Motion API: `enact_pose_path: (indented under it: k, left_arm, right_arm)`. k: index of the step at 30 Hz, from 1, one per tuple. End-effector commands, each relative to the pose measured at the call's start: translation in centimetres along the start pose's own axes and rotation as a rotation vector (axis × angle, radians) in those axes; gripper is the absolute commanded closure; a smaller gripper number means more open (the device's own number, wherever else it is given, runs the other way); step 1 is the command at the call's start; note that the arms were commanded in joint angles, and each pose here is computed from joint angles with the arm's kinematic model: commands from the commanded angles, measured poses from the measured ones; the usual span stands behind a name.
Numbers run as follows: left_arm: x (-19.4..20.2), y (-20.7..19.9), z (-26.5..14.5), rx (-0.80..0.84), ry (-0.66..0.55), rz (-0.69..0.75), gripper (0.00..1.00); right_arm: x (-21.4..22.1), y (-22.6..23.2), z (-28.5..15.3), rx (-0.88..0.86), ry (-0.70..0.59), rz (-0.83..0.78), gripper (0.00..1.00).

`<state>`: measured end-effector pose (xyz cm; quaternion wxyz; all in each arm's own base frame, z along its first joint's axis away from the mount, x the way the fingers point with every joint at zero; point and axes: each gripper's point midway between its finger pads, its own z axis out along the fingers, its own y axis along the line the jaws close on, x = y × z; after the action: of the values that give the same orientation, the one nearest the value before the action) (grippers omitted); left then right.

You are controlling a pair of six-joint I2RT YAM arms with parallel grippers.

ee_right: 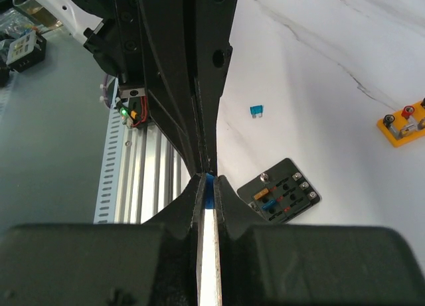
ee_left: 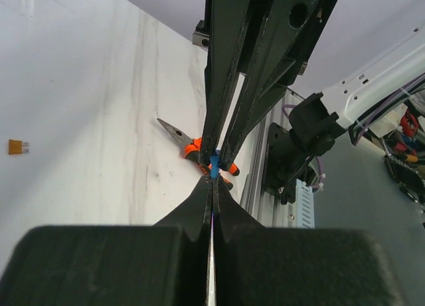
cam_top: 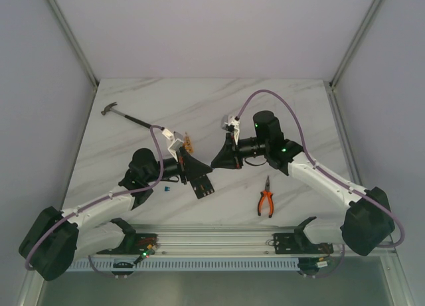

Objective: Snap on the fuse box
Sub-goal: Pick up the fuse from the center of the board, then install the fuse at the fuse box base.

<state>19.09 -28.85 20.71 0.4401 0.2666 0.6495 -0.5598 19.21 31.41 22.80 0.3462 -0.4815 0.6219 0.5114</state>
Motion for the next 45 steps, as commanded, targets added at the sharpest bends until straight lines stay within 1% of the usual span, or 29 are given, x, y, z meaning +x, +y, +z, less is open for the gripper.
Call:
enact_pose_path:
  k: [1, 5, 8, 10, 11, 14, 18, 22, 28, 31, 34, 41, 45]
  left_arm:
    - [-1.8, -0.5, 0.5, 0.012, -0.041, 0.035, 1.00]
    - [-1.6, 0.8, 0.6, -0.055, -0.043, -0.006, 1.00]
    - [-1.2, 2.4, 0.6, -0.142, -0.046, -0.075, 0.88]
    - [-0.4, 4.1, 0.3, -0.245, -0.034, -0.148, 0.75]
    - [0.0, 5.2, 0.0, -0.312, -0.025, -0.186, 0.70]
    - [1.5, 7.1, -1.0, -0.443, -0.005, -0.274, 0.52]
    - [3.2, 8.4, -2.8, -0.568, -0.022, -0.374, 0.38]
    - [4.7, 9.9, -4.6, -0.696, -0.039, -0.452, 0.30]
    - [8.3, 11.7, -6.1, -0.836, 0.008, -0.586, 0.29]
    - [9.4, 12.0, -6.0, -0.856, 0.032, -0.635, 0.29]
    - [10.0, 12.1, -5.6, -0.855, 0.063, -0.660, 0.31]
    - [11.6, 12.0, -5.5, -0.858, 0.111, -0.712, 0.41]
    - [12.3, 11.7, -5.3, -0.853, 0.136, -0.731, 0.48]
  right_arm:
    - [-1.5, 0.6, -0.2, -0.033, -0.021, -0.040, 0.99]
    - [-1.4, 0.0, -0.2, 0.013, -0.020, -0.032, 1.00]
    - [-0.9, -1.4, -0.4, 0.108, -0.014, -0.001, 1.00]
    - [-0.4, -2.6, -0.5, 0.197, -0.009, 0.027, 1.00]
    - [-0.1, -3.1, -0.6, 0.243, -0.005, 0.042, 1.00]
    - [1.4, -5.0, -0.8, 0.398, 0.019, 0.093, 1.00]
    - [3.8, -6.7, -0.7, 0.572, 0.071, 0.155, 1.00]
    - [5.9, -7.5, 0.0, 0.710, 0.131, 0.176, 1.00]
    - [9.1, -8.1, 1.4, 0.853, 0.203, 0.214, 1.00]
    - [10.3, -8.2, 1.9, 0.905, 0.230, 0.219, 1.00]
    - [11.0, -7.8, 2.6, 0.919, 0.245, 0.225, 1.00]
    - [13.7, -7.5, 4.3, 0.961, 0.330, 0.227, 1.00]
    - [14.2, -7.4, 4.8, 0.981, 0.346, 0.221, 1.00]
